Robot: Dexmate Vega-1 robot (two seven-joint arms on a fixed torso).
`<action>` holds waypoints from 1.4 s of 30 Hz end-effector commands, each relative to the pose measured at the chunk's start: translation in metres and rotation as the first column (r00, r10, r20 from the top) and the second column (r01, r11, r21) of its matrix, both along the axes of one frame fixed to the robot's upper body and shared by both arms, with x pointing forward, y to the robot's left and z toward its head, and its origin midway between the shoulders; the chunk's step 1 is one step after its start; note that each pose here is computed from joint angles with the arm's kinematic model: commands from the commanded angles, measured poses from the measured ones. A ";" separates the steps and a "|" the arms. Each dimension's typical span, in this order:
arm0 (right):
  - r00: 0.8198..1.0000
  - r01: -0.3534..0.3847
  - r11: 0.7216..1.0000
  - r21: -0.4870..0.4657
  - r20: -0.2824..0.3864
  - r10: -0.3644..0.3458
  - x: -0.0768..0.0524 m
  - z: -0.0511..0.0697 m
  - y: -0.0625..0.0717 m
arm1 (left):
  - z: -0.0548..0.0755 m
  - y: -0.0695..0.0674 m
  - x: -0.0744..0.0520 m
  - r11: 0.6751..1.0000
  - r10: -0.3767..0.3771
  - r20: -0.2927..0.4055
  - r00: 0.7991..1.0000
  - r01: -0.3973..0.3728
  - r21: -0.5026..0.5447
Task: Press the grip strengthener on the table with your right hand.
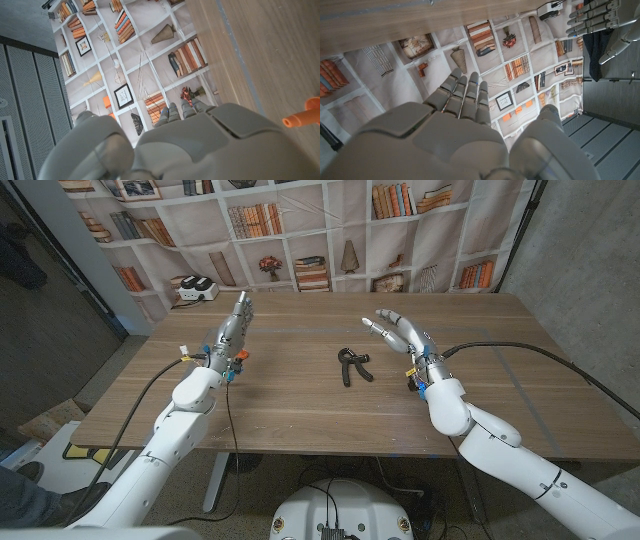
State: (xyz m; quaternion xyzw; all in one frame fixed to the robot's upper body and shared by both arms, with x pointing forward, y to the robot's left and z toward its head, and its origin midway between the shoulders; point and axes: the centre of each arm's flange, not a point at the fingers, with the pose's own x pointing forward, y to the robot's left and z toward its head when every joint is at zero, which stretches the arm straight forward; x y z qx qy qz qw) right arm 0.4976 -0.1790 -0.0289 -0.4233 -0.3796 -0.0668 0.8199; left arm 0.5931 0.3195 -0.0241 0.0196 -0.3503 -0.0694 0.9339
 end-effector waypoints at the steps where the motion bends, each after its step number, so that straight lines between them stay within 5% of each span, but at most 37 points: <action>1: 0.990 0.131 0.988 -0.080 0.053 -0.127 -0.018 0.000 0.017 | -0.005 0.007 -0.008 1.000 0.003 0.010 1.000 -0.002 -0.021; 22: 0.934 0.356 0.909 -0.217 0.088 -0.345 -0.018 -0.018 0.050 | -0.013 0.009 -0.014 1.000 -0.020 0.003 1.000 0.020 -0.024; 42: 0.910 0.386 0.841 -0.378 0.009 -0.413 -0.001 -0.022 0.077 | -0.009 0.015 -0.016 1.000 -0.018 0.006 1.000 0.018 -0.017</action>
